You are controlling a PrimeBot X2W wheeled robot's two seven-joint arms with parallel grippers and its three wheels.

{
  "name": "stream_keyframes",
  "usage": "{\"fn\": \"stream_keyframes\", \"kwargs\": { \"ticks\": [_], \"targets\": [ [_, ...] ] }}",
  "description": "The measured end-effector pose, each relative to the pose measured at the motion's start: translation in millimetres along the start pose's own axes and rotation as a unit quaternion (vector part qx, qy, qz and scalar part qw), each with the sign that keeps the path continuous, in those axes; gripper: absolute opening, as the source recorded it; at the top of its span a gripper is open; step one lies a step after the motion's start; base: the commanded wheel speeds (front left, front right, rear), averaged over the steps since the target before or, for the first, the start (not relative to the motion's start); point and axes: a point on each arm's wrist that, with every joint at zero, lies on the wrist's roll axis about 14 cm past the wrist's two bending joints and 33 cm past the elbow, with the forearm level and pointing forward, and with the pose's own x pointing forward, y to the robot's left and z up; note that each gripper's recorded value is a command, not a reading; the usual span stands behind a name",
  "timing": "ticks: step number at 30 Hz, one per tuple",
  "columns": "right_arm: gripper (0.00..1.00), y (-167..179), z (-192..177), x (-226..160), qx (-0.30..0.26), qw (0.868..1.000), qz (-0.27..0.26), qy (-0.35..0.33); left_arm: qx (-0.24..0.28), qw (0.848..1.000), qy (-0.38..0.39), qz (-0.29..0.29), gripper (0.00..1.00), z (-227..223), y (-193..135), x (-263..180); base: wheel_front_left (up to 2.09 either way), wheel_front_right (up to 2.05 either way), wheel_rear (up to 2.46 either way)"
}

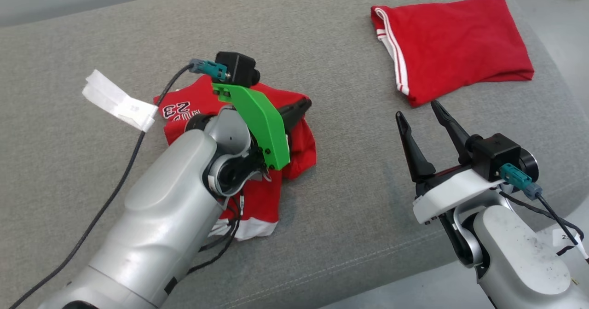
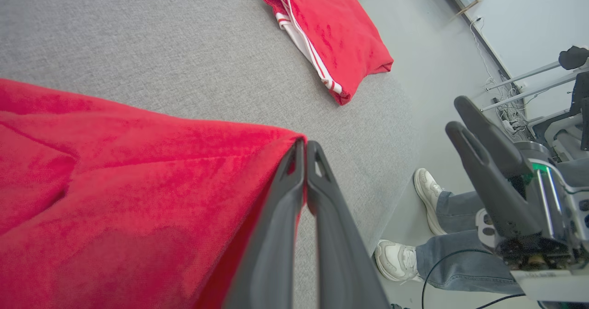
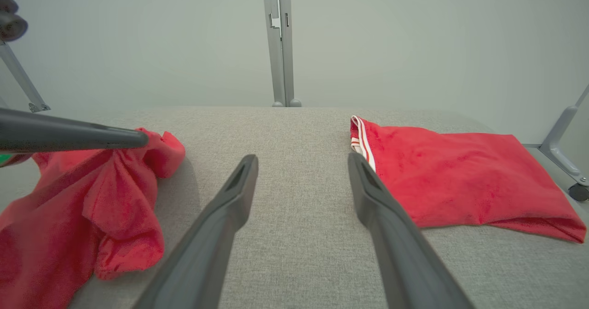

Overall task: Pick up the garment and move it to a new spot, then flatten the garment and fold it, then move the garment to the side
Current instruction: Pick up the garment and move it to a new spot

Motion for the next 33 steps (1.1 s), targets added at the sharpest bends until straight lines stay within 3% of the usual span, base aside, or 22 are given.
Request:
{"fn": "stream_keyframes", "kwargs": {
  "ticks": [6, 9, 15, 20, 33],
  "targets": [
    [1.0, -13, 3, -16, 0.008, 1.0, -0.028, -0.003, 0.05, 0.998, -0.019, 0.022, 0.0, 34, -6, 25, 0.0, 0.0, 0.0],
    [1.0, -29, 1, -25, 0.005, 0.998, -0.055, 0.003, 0.074, 0.997, 0.005, 0.029, 0.0, 27, -6, 38, 0.0, 0.0, 0.0],
    [1.0, -61, -7, -39, -0.011, 0.995, -0.098, 0.019, 0.124, 0.985, 0.07, 0.093, 0.0, -7, 39, 44, 0.0, 0.0, 0.0],
    [1.0, -60, -11, -34, -0.014, 0.995, -0.091, 0.025, 0.148, 0.975, 0.067, 0.154, 0.0, -4, 83, 26, 0.0, 0.0, 0.0],
    [1.0, -39, -16, -21, -0.018, 0.998, -0.045, 0.028, 0.168, 0.952, 0.039, 0.252, 0.0, 9, 128, -25, 0.0, 0.0, 0.0]
  ]
}}
